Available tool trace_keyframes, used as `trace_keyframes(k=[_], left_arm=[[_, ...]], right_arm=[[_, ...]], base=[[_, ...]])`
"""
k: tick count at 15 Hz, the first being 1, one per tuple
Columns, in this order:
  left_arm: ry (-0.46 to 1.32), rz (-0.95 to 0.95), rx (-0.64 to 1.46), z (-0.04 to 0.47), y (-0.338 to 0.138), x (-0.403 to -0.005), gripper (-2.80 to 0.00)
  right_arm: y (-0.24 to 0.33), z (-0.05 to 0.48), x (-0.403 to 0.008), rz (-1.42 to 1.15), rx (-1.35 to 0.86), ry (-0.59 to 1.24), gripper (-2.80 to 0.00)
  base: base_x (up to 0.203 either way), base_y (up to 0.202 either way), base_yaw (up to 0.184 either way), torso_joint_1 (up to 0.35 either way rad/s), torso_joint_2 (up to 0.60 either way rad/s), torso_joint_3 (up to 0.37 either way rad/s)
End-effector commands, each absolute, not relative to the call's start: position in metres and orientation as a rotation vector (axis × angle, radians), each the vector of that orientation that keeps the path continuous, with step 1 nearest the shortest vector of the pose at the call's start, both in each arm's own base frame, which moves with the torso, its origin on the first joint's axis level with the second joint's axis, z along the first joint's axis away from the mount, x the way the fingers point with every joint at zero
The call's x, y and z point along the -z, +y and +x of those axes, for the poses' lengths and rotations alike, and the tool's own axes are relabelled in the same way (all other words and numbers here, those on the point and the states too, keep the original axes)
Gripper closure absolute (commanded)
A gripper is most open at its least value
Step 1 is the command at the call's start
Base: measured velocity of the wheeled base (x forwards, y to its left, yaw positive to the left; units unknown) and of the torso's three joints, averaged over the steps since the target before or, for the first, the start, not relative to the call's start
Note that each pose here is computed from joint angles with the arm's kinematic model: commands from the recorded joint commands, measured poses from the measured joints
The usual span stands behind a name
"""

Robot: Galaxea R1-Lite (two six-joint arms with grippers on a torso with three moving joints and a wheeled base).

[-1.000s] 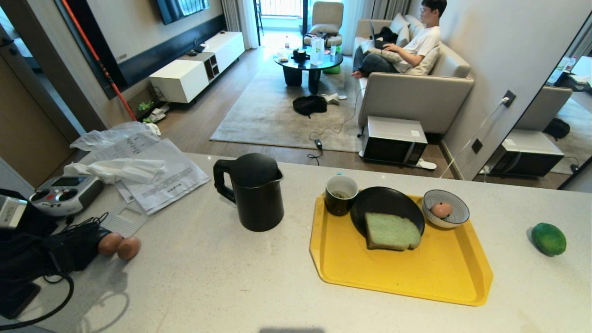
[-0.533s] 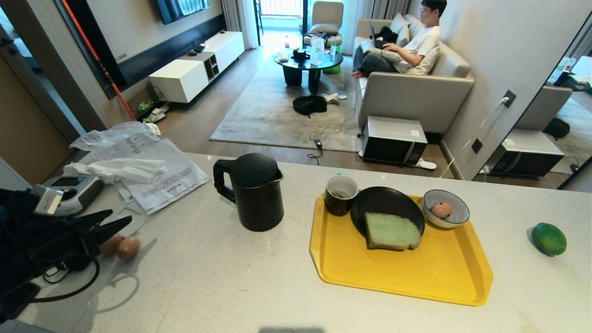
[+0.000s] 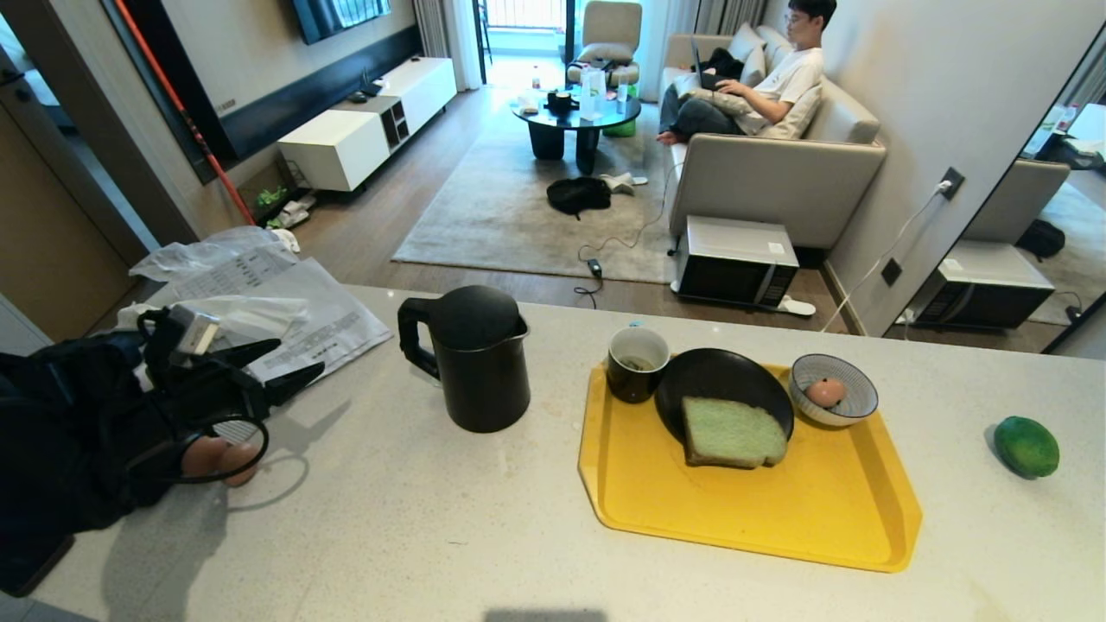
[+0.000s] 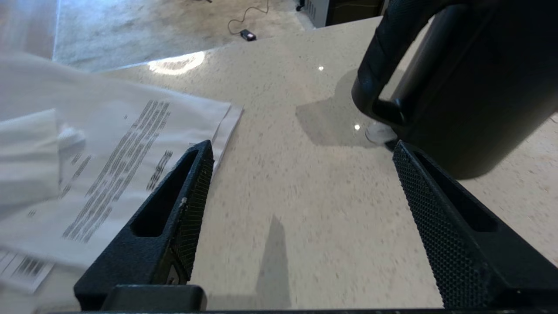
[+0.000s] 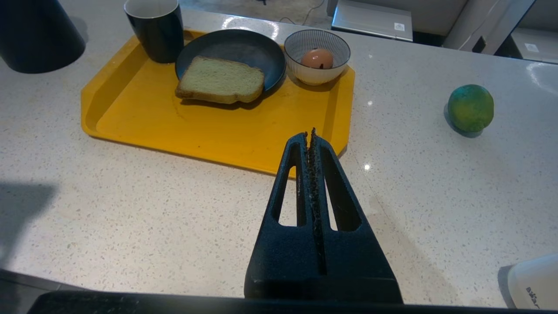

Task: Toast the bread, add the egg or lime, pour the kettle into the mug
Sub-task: Pick up the kettle

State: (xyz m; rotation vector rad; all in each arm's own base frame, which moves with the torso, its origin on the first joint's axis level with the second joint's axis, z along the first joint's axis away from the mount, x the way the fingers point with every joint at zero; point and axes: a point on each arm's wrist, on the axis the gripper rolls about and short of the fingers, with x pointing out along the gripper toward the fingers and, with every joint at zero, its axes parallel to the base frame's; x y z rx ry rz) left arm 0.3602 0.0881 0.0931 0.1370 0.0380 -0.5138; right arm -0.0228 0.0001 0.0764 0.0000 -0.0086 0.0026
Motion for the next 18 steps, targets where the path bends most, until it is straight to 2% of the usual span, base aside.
trace_keyframes(k=[1,6,11,18], left_arm=[[0.031,0.138,0.556,0.387,0.076,-0.078,-2.80],[-0.028,0.158,0.600,0.424,0.063,-0.072,-2.80],[-0.025,0.143,0.684,0.433,0.028,-0.065,-2.80],[-0.082,0.133,0.685,0.453,0.028,-0.075,-2.80]], right_arm=[[0.000,-0.023,-0.076,0.000,-0.003,-0.008,0.00],[0.000,-0.023,-0.076,0.000,-0.003,-0.007,0.00],[0.000,-0.023,-0.076,0.000,-0.003,-0.007,0.00],[0.000,-0.023,-0.076,0.000,-0.003,-0.007,0.00]], base=[[0.000,0.000,0.000,0.000,0.00,0.000],[0.000,0.000,0.000,0.000,0.00,0.000],[0.000,0.000,0.000,0.000,0.00,0.000],[0.000,0.000,0.000,0.000,0.00,0.000]])
